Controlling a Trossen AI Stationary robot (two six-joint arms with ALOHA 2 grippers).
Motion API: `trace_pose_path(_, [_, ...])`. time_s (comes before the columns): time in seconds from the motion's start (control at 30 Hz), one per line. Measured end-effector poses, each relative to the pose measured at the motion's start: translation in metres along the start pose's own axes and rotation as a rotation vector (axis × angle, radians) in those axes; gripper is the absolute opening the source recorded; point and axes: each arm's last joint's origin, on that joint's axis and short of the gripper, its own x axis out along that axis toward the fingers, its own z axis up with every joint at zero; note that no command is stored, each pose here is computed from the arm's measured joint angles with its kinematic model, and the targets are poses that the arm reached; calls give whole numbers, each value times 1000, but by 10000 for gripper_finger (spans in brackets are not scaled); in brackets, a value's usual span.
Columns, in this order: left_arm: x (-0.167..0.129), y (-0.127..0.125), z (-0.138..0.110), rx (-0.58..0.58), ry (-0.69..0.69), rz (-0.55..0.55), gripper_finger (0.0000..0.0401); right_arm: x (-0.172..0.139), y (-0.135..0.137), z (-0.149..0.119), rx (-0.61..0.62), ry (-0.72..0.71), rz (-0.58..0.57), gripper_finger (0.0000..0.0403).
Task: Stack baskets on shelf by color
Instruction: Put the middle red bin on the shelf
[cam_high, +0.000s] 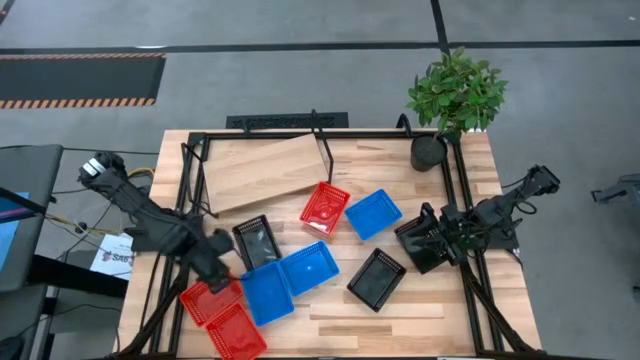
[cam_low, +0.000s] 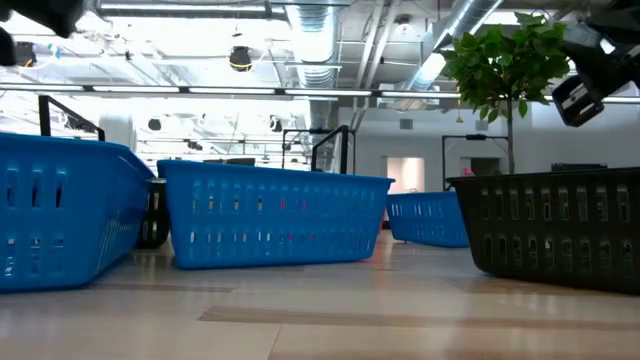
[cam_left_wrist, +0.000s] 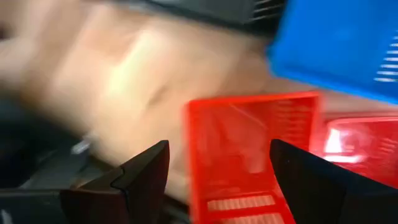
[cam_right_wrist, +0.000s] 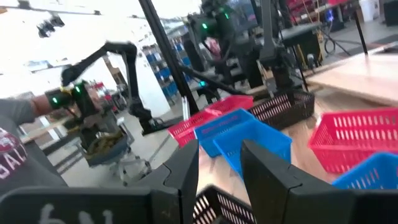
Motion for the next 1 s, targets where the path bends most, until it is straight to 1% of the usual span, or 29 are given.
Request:
trace_pose_path(0.1, [-3,4,-9,-78,-47,28,265,0,0,-1,-2,8,-3,141])
trace_pose_path(0.27, [-4,-1,-17,-64,-71,-27,265,0,0,-1,-3,12,-5,139])
trace_pose_path(0.43, [0,2,-21,-157,-74,1,265,0,0,-1,-3,12,-5,141])
trace_pose_path(0.53, [10,5,-23,-194,-48,21,265,0,-1,-1,-4,15,-6,141])
trace_pose_path(0.63, [19,6,-25,-217,-17,16,265,0,-1,-2,-5,19,-8,139])
trace_pose_path(0.83, [31,11,-26,-225,7,50,265,0,-1,-3,-8,28,-12,137])
trace_pose_path(1.0, [44,11,-28,-226,55,17,265,0,-1,-3,-7,30,-13,141])
